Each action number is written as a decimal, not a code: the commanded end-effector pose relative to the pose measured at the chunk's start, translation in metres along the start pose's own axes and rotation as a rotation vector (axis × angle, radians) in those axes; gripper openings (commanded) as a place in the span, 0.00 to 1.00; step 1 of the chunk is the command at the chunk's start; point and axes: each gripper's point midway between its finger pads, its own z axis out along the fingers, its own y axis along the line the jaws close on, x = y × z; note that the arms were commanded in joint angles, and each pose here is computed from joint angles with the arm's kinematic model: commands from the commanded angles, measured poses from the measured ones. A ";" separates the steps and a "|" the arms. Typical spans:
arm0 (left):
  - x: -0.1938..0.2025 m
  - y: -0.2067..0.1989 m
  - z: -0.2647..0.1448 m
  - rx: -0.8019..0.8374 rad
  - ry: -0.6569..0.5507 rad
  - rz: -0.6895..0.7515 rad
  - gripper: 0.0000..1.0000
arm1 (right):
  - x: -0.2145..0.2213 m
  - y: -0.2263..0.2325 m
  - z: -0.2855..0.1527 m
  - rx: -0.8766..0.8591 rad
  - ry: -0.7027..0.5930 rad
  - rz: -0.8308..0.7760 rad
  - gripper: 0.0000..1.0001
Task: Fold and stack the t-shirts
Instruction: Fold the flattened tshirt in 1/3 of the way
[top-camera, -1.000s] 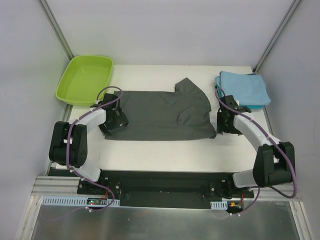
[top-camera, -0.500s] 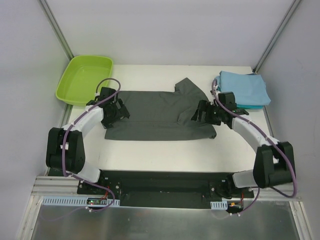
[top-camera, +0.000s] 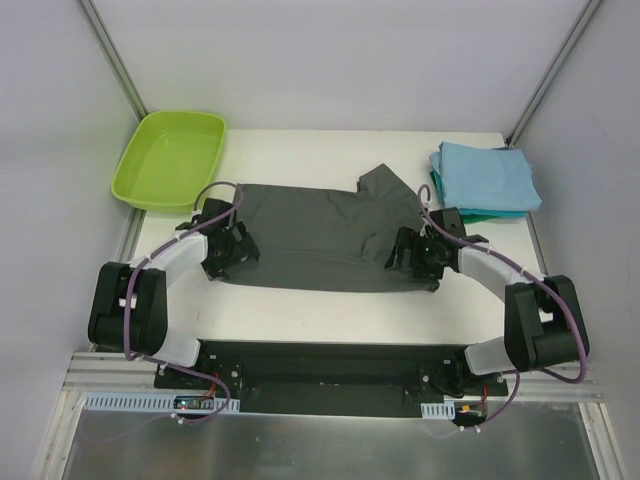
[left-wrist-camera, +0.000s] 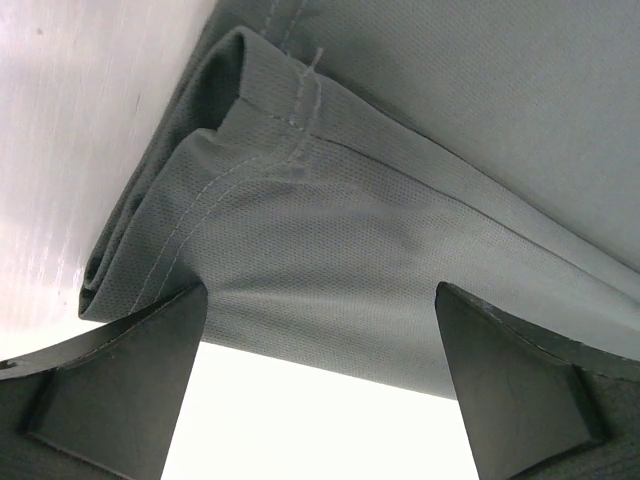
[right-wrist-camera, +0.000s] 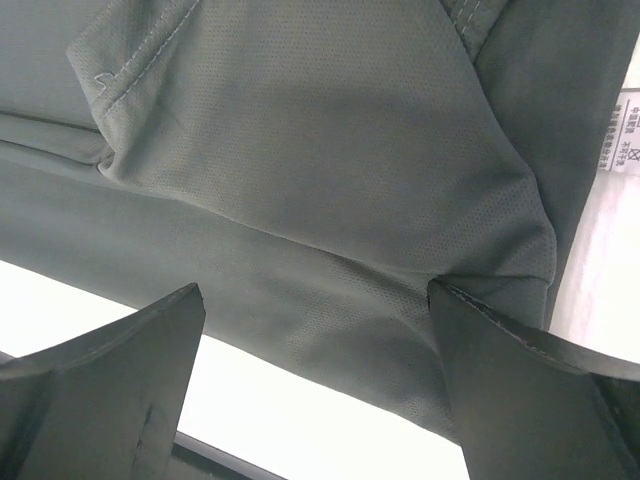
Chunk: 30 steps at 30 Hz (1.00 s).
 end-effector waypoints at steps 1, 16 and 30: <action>0.049 0.030 0.001 -0.064 0.101 -0.022 0.99 | 0.047 -0.033 -0.013 0.143 0.092 0.039 0.96; 0.088 0.026 -0.039 0.154 0.080 -0.046 0.99 | 0.060 -0.015 -0.054 0.006 -0.069 -0.043 0.96; -0.023 -0.052 -0.099 0.260 -0.160 0.041 0.99 | -0.071 0.026 -0.099 0.051 -0.317 -0.111 0.96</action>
